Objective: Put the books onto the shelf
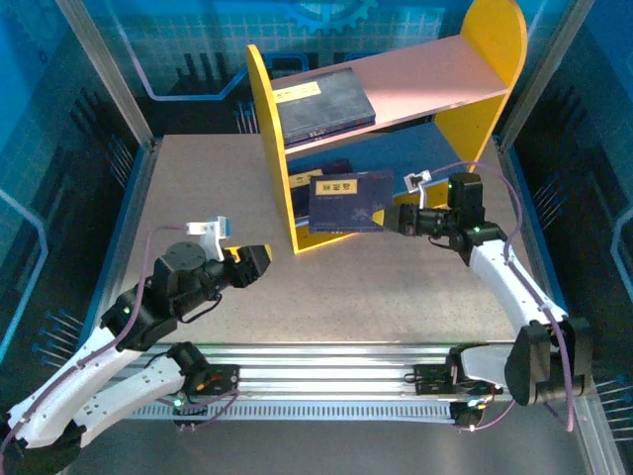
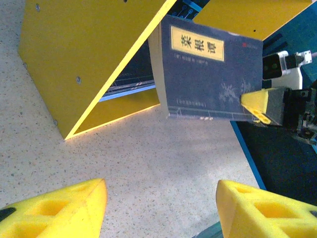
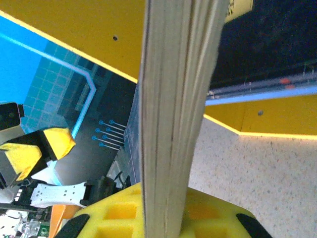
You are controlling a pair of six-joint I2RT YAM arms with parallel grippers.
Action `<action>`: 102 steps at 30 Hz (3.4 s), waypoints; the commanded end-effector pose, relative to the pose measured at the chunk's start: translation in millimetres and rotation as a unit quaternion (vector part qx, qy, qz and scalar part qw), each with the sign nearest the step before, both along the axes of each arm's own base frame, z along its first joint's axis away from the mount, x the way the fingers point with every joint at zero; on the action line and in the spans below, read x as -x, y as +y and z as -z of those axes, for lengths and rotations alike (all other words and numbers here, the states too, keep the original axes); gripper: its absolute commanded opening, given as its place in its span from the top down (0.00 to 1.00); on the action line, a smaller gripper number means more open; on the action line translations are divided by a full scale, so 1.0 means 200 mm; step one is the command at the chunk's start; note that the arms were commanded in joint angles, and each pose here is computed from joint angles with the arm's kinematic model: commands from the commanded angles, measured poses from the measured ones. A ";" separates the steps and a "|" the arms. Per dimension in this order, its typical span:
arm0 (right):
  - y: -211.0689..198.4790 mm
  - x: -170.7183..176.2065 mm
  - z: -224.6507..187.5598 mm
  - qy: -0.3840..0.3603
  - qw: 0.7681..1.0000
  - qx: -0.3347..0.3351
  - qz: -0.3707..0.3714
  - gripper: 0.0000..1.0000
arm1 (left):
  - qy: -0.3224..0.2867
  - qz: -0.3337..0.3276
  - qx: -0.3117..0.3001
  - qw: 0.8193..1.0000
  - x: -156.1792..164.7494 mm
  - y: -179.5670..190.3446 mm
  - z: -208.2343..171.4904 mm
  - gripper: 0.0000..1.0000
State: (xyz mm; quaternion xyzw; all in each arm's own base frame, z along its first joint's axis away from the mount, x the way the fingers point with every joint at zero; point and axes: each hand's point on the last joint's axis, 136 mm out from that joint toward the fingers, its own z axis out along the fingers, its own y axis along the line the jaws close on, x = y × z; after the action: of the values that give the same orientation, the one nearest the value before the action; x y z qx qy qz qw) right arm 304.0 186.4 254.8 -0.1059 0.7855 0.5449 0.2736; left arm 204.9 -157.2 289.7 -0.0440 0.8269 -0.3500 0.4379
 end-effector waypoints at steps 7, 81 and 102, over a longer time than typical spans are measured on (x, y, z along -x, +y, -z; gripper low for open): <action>0.02 -0.19 -0.11 -0.064 0.997 -0.026 -0.028 0.94 | -0.009 -0.003 -0.008 1.000 0.02 0.04 -0.04 0.39; 0.26 -0.47 0.12 -0.022 0.991 0.056 -0.121 0.92 | -0.012 -0.001 -0.010 1.000 0.03 0.05 -0.03 0.38; 0.29 -0.47 0.17 -0.017 0.989 0.068 -0.129 0.91 | -0.009 0.000 -0.013 1.000 0.03 0.04 -0.03 0.38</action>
State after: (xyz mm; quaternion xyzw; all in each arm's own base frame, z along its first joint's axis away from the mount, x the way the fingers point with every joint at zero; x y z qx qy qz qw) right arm 400.1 233.1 219.7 -0.2129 0.8019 0.5166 0.2115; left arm 198.3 -150.8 285.9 -0.0446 0.8319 -0.3442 0.4330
